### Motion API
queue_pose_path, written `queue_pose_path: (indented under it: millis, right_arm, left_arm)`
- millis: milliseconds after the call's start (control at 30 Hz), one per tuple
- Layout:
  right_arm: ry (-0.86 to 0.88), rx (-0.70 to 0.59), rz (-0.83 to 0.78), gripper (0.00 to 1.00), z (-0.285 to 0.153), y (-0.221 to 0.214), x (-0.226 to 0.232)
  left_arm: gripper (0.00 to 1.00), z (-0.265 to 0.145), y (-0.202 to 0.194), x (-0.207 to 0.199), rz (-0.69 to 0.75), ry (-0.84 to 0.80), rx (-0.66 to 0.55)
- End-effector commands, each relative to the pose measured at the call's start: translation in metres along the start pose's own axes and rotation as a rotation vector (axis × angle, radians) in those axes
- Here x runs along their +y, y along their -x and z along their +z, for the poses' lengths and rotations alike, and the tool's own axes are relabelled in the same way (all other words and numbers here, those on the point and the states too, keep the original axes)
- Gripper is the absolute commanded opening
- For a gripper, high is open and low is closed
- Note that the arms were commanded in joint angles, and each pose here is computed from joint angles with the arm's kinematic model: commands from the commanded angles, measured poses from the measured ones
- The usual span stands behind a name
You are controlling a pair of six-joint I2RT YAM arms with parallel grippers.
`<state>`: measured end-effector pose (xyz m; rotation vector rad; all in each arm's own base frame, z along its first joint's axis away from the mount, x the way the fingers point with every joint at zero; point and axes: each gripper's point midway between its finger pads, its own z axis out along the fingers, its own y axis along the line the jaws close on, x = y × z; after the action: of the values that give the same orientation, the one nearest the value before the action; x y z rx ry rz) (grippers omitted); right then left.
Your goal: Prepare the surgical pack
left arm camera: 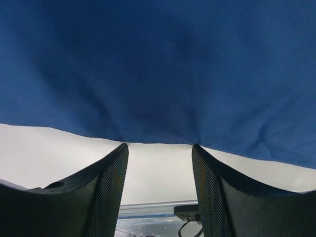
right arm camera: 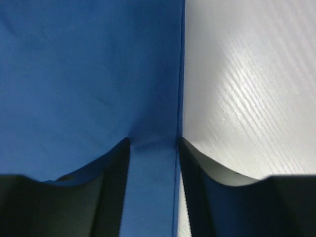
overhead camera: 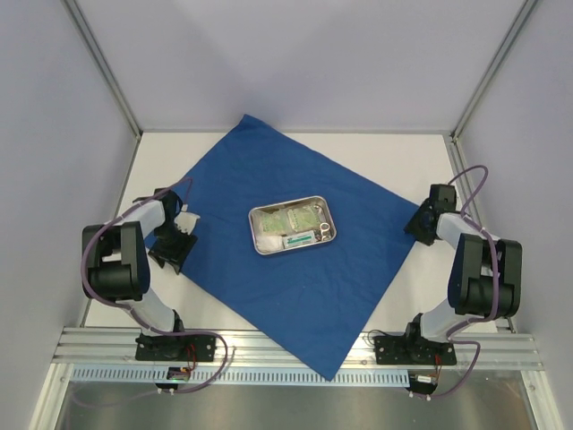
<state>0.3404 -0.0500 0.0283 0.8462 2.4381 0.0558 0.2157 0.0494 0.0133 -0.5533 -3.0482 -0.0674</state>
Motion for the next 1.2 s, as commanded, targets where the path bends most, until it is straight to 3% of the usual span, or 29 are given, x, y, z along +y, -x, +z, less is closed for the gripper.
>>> queue_pose_path:
  millis: [0,167,267,567,733,800,833,900,1000,1033,1167]
  right_arm:
    - [0.056,0.024,0.056,0.41,0.005,-0.012,0.008]
    - [0.097,0.054,0.065,0.1,0.002,-0.029,0.01]
    - [0.12,0.077,0.082,0.0,-0.001,-0.043,0.009]
    - [0.186,0.139,0.118,0.01,-0.031,-0.106,0.001]
    - [0.212,0.005,0.143,0.0,-0.073,-0.092,-0.002]
    - [0.211,-0.057,0.146,0.05,-0.095,-0.08,-0.004]
    - [0.206,-0.083,0.146,0.27,-0.102,-0.075,-0.005]
    - [0.186,-0.168,0.133,0.6,-0.12,-0.055,-0.008]
    - [0.17,-0.269,0.086,0.64,-0.136,-0.026,-0.007]
    - [0.222,-0.321,0.062,0.63,-0.147,-0.008,0.007]
    - [0.512,-0.268,-0.163,0.55,-0.163,-0.009,0.083]
  left_arm:
    - [0.63,0.002,0.013,0.013,-0.02,0.072,-0.043]
    - [0.62,0.011,0.024,0.024,-0.013,0.1,-0.035]
    - [0.58,0.013,0.032,0.034,-0.006,0.131,-0.031]
    - [0.54,0.014,0.053,0.072,-0.059,0.176,-0.032]
    - [0.54,0.015,0.064,0.098,-0.092,0.203,-0.034]
    - [0.54,0.01,0.073,0.107,-0.099,0.218,-0.041]
    - [0.54,0.007,0.076,0.109,-0.104,0.223,-0.047]
    - [0.54,0.0,0.083,0.112,-0.11,0.223,-0.063]
    - [0.54,-0.011,0.087,0.113,-0.104,0.221,-0.093]
    - [0.54,-0.014,0.085,0.109,-0.101,0.204,-0.093]
    - [0.56,-0.038,0.075,0.08,-0.102,0.118,-0.173]
